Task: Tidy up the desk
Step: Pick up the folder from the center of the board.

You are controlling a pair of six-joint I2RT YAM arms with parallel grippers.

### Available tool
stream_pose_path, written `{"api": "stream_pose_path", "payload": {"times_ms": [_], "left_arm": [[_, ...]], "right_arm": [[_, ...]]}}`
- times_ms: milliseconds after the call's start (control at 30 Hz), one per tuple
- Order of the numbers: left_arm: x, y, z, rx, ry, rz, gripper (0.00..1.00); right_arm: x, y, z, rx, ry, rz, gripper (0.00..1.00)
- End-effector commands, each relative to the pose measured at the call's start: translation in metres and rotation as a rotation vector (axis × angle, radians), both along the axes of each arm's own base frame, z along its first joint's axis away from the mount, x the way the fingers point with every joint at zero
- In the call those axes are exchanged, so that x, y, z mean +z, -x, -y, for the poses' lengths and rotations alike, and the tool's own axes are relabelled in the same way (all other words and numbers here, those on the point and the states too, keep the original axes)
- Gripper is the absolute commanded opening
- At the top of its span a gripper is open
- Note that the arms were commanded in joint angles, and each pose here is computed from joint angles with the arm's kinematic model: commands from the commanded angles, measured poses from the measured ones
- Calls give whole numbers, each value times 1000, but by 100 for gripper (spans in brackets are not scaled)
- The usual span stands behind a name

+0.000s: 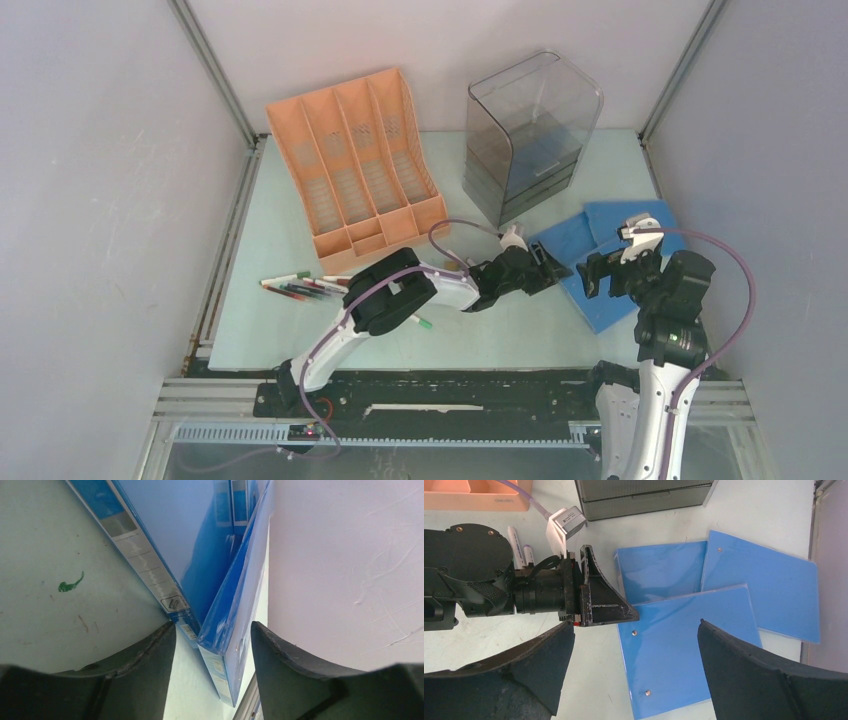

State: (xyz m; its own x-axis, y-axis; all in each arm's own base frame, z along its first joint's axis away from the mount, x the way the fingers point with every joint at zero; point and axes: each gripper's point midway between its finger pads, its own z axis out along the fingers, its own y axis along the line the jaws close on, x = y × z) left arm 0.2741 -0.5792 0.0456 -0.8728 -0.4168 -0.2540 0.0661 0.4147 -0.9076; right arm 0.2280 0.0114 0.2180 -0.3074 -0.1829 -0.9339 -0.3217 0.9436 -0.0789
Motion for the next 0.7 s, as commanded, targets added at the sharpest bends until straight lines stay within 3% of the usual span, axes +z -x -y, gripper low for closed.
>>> {"api": "stream_pose_path", "payload": {"times_ms": [0,333,667], "left_arm": [[6,-2,7,9,21,12,61],[7,-2,7,-6,23,30,26],[54,6,-12,-22,67,152,10]], "right_arm": [[7,-2,-1,9,1,27,100],[7,-2,-2,14,1,26,100],[6,-2,-2,14,0,25,100]]}}
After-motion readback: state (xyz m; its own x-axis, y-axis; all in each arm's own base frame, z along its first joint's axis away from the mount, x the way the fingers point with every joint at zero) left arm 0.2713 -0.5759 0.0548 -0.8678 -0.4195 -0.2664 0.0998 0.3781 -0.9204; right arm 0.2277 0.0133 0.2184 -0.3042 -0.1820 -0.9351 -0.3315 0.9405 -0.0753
